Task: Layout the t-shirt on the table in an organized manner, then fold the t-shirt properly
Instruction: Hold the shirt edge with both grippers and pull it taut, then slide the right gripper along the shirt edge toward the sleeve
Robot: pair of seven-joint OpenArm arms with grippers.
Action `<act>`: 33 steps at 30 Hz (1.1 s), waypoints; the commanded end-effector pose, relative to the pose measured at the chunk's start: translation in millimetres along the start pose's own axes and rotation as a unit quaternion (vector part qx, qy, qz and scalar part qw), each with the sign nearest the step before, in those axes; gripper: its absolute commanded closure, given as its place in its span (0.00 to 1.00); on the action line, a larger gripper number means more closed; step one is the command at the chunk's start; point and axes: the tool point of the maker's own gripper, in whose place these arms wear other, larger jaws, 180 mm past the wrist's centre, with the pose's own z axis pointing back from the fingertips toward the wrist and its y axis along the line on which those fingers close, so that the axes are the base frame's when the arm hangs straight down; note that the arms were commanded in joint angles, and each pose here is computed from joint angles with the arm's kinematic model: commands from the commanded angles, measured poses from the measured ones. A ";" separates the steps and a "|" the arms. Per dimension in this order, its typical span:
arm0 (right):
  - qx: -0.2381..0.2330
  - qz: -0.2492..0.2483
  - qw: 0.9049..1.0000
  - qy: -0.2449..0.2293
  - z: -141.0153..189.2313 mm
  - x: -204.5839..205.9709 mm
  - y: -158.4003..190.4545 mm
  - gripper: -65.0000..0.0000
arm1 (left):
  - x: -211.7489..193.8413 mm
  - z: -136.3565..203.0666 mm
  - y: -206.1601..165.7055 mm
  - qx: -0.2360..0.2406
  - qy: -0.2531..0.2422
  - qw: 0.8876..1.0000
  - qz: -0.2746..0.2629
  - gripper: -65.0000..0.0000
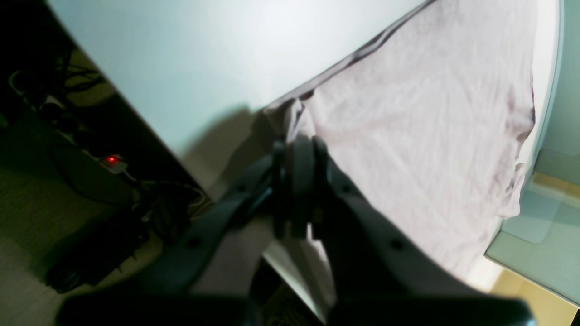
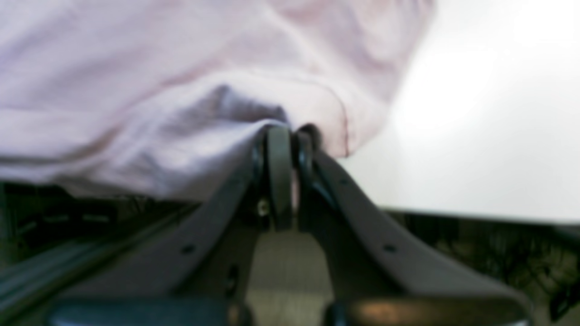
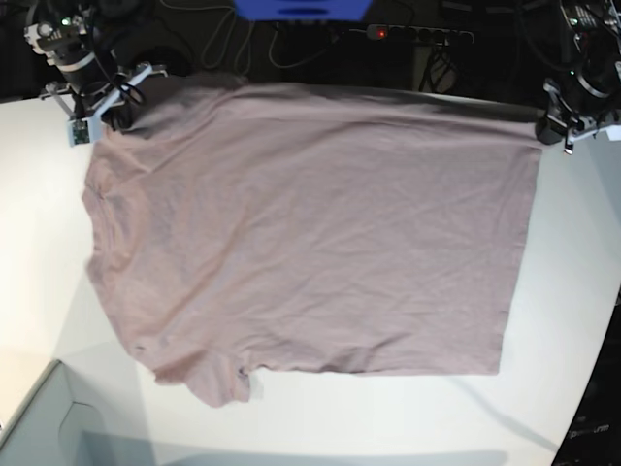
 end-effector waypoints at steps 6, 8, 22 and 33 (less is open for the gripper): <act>-0.006 0.000 0.998 -0.059 -11.4 44.9 -6.3 1.00 | 32.8 -7.0 -45.8 -0.051 -0.034 0.998 -0.009 1.00; -0.010 0.006 0.997 -0.075 -14.3 60.3 -11.3 1.00 | 38.2 -10.3 -58.7 -0.065 -0.039 0.997 -0.009 1.00; -0.001 0.004 0.993 -0.119 -52.0 113.7 -29.7 1.00 | 70.1 -25.5 -141.4 -0.148 -0.071 0.986 -0.007 1.00; 0.015 -0.014 0.992 -0.126 -86.1 142.1 -42.8 1.00 | 71.3 -48.7 -148.9 -0.153 -0.055 0.986 0.033 1.00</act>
